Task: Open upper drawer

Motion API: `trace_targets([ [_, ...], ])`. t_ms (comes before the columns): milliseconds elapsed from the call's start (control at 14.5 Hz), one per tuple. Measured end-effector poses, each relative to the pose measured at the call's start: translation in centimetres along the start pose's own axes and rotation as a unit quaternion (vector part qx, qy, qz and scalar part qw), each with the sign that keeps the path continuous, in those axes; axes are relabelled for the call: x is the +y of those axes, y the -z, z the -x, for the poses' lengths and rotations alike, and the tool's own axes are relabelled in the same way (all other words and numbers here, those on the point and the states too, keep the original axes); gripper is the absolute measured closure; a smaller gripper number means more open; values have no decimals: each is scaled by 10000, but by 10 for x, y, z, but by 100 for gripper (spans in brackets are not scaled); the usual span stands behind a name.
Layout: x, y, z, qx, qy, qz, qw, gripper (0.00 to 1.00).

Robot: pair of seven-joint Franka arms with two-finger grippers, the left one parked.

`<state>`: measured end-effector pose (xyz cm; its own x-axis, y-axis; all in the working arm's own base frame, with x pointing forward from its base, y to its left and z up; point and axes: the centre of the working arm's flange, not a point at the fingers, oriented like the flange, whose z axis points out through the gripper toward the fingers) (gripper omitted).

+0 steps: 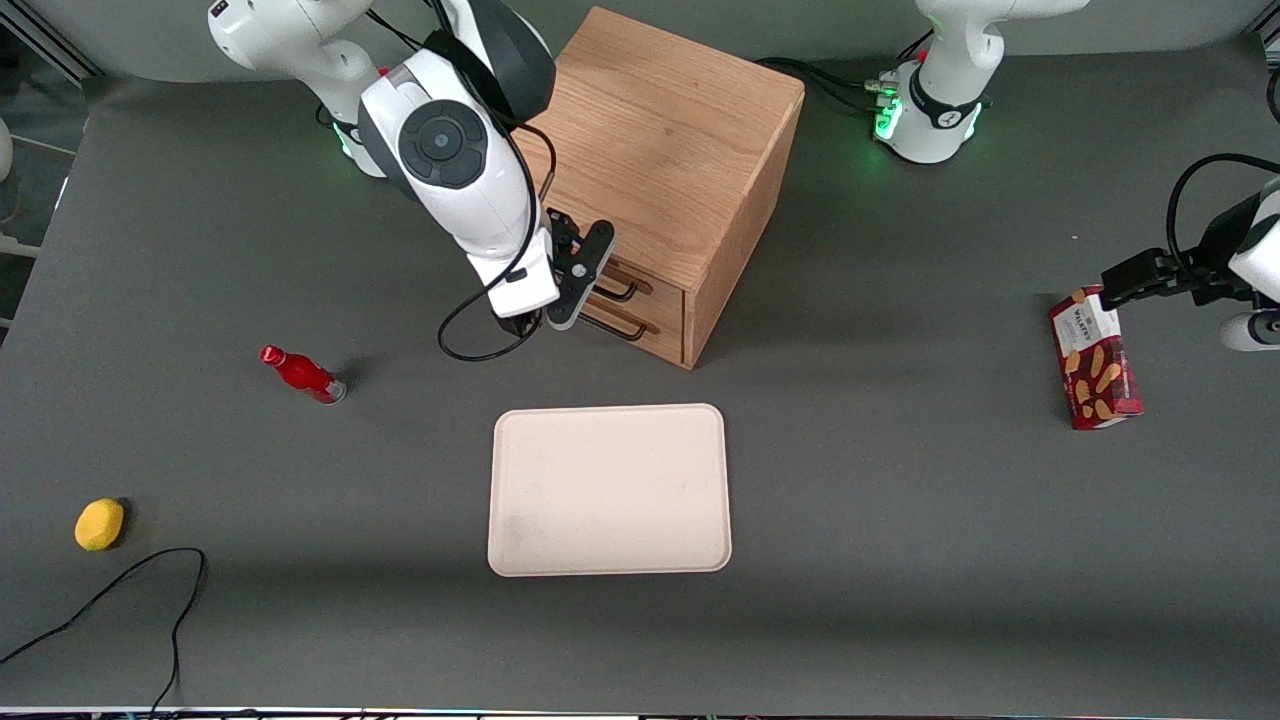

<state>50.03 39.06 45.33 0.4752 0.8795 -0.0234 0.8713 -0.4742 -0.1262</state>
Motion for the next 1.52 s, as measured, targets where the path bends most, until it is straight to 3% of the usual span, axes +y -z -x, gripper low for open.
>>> trace_targets([
  [1520, 6, -59, -10, 92, 10, 73, 9999, 0],
])
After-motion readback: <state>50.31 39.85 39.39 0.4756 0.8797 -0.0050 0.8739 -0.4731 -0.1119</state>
